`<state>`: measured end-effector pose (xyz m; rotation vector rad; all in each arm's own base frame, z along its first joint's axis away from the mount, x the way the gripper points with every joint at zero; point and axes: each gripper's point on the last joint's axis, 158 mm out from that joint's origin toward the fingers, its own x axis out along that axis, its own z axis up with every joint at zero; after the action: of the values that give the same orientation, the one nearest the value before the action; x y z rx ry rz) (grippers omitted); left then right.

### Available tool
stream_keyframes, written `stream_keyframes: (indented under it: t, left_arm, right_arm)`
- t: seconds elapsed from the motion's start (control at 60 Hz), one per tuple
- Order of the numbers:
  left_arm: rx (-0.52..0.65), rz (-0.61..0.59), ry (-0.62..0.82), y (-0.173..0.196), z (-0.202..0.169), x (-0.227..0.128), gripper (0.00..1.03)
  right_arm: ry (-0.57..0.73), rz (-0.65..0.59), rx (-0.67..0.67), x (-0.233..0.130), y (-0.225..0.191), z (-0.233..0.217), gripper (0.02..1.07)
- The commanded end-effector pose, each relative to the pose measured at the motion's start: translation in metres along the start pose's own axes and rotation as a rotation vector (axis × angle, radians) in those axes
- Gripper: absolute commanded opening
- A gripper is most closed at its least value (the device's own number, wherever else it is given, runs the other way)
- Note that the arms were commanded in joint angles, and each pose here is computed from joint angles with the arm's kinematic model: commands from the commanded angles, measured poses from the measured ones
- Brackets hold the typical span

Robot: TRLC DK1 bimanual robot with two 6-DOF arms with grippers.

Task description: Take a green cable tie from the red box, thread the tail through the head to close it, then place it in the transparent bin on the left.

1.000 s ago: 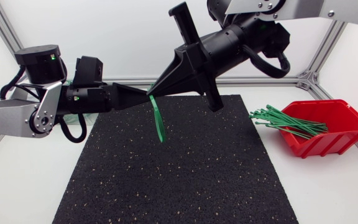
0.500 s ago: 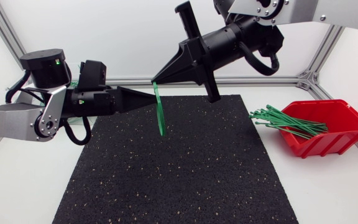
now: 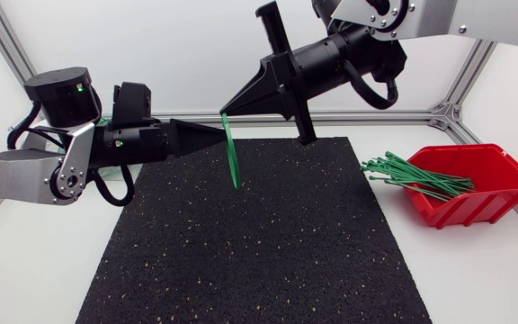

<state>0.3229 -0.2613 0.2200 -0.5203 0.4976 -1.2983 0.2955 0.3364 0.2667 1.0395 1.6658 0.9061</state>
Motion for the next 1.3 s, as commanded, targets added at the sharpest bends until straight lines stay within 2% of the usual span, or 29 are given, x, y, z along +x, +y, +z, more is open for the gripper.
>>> stream_keyframes:
  t: [0.0,0.283,0.467,0.617,0.767,1.167,1.283]
  left_arm:
    - [-0.001,-0.001,-0.015,-0.005,0.003,-0.001,0.03]
    - [0.039,0.028,-0.063,-0.006,0.012,0.002,0.03]
    - [0.063,0.029,-0.071,-0.009,0.004,0.009,0.03]
    - [0.054,0.054,-0.052,0.007,-0.011,0.008,0.03]
    - [0.05,0.075,-0.053,0.014,-0.016,0.001,0.03]
    - [0.049,0.084,-0.056,0.009,-0.024,-0.009,0.03]
    - [0.054,0.078,-0.056,0.005,-0.024,-0.009,0.04]
  right_arm:
    - [0.011,-0.014,0.074,0.005,-0.013,0.004,0.07]
    - [0.017,-0.017,0.078,0.007,-0.016,-0.001,0.07]
    - [0.013,-0.013,0.07,0.005,-0.017,-0.003,0.07]
    - [0.005,0.027,-0.004,0.007,-0.026,-0.005,0.07]
    - [-0.028,0.076,-0.135,0.005,-0.026,-0.021,0.07]
    - [-0.018,0.075,-0.074,0.013,-0.052,-0.023,0.07]
    - [-0.074,0.089,-0.178,0.02,-0.052,-0.02,0.07]
